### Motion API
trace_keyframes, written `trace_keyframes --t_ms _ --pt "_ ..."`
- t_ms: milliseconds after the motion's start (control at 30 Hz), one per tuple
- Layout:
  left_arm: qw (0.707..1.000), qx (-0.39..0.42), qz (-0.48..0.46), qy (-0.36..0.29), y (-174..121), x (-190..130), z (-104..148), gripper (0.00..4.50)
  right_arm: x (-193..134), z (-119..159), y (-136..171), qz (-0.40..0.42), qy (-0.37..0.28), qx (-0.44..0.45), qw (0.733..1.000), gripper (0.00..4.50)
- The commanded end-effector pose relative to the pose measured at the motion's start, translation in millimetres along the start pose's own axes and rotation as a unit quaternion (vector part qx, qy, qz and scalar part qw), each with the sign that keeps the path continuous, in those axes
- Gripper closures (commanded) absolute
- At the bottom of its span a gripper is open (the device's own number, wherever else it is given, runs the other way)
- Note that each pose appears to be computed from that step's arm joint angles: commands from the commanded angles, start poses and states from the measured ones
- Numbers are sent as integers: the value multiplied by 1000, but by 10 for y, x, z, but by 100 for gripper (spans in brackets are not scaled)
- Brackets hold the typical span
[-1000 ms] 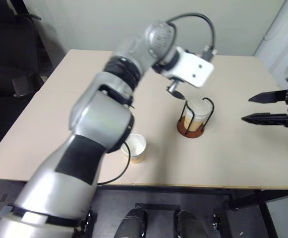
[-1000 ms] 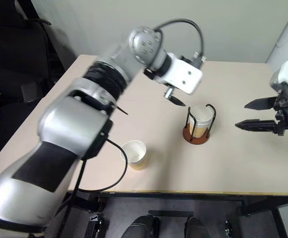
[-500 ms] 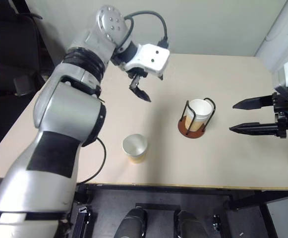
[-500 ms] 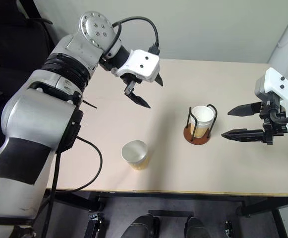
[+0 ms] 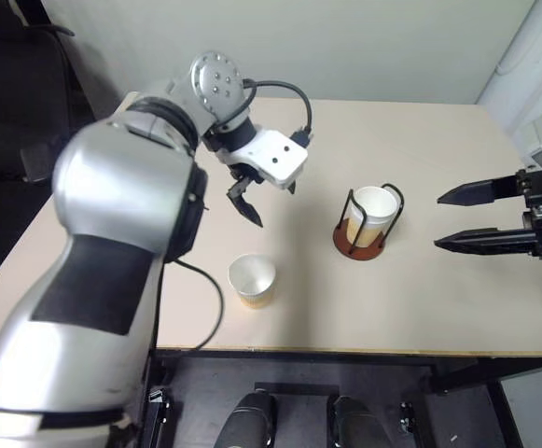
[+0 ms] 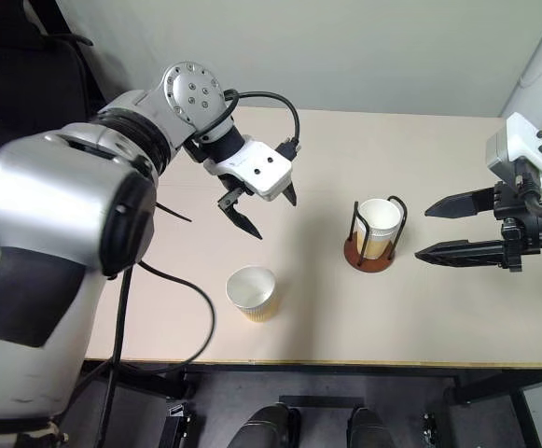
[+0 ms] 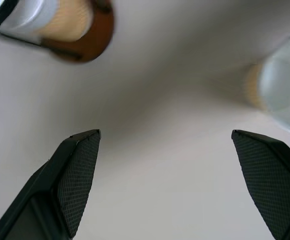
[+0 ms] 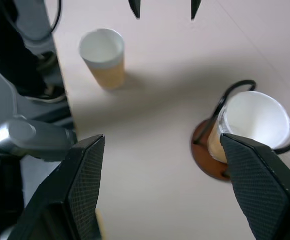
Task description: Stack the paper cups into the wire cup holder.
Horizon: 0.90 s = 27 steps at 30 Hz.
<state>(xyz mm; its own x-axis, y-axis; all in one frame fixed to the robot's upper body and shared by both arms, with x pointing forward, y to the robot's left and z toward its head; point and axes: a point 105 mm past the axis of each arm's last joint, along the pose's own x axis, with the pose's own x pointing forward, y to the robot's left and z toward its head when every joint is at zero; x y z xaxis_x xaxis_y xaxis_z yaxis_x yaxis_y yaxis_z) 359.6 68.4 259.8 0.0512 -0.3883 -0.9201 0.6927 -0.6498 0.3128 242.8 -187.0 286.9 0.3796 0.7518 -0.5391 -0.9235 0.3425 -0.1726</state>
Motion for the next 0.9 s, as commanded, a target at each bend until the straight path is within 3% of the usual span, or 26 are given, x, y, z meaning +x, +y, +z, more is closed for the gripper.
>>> trace_keyframes --t_ms 33,367,900 --pt "999 14 -45 -19 -126 12 97 1 -11 79 24 -9 -5 -24 1000 74" --pt "995 19 -95 3 -318 2 15 1 -11 32 21 -10 0 -11 1000 74" --pt "990 38 -130 -30 -407 285 25 1 -3 36 36 -11 -3 -8 1000 74"
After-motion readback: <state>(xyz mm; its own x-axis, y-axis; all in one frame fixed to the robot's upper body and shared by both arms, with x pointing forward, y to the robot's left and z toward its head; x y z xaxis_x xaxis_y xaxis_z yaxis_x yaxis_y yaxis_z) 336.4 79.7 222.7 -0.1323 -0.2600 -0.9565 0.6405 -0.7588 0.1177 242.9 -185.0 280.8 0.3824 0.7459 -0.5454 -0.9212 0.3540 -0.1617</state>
